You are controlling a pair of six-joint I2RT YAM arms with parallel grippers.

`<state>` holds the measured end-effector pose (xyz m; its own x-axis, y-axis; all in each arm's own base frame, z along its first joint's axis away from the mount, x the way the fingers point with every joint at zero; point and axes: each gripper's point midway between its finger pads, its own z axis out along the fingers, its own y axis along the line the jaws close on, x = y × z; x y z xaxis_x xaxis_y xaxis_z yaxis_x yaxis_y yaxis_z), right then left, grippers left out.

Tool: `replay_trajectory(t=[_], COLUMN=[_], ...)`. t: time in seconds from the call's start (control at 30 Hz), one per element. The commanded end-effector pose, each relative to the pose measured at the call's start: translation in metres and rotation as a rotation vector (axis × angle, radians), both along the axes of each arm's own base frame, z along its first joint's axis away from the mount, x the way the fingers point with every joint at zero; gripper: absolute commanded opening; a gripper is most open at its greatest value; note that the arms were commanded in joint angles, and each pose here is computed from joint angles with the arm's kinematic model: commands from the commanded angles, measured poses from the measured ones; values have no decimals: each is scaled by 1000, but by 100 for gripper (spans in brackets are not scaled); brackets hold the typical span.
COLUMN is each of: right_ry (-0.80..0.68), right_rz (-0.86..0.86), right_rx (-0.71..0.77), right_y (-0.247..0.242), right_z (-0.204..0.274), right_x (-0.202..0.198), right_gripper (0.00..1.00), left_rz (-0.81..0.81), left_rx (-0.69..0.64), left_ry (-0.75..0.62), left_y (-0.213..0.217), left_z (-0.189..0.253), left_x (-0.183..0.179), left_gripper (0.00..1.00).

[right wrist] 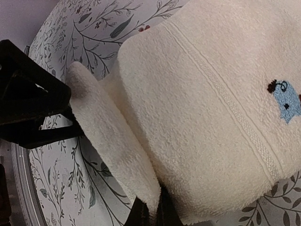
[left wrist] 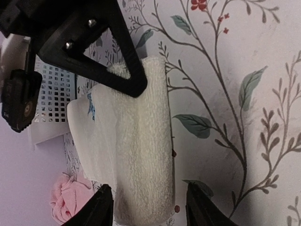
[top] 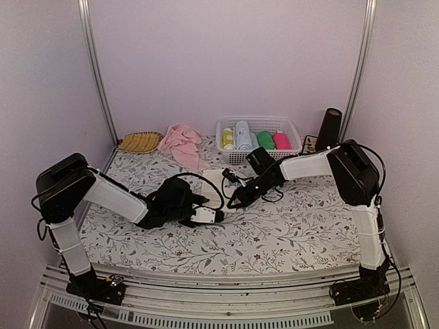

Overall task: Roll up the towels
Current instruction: Roll the towel at the center of the board.

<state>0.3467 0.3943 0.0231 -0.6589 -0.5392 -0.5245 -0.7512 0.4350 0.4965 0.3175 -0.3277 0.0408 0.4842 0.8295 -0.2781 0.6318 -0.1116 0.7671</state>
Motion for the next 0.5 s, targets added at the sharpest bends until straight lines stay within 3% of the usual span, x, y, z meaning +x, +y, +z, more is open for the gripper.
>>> replay_trajectory(t=[0.0, 0.37, 0.47], right_ry=[20, 14, 14], right_rz=[2, 20, 24], right_rx=[-30, -26, -23], right_y=[-5, -5, -4], right_z=[-14, -11, -11], right_x=[3, 1, 1], right_gripper=[3, 3, 3], left_rz=[22, 82, 83], left_rx=[58, 167, 180], left_ry=[-33, -51, -24], left_y=[0, 10, 12], left_z=[-10, -43, -50], left_x=[9, 24, 21], left_gripper=[54, 45, 37])
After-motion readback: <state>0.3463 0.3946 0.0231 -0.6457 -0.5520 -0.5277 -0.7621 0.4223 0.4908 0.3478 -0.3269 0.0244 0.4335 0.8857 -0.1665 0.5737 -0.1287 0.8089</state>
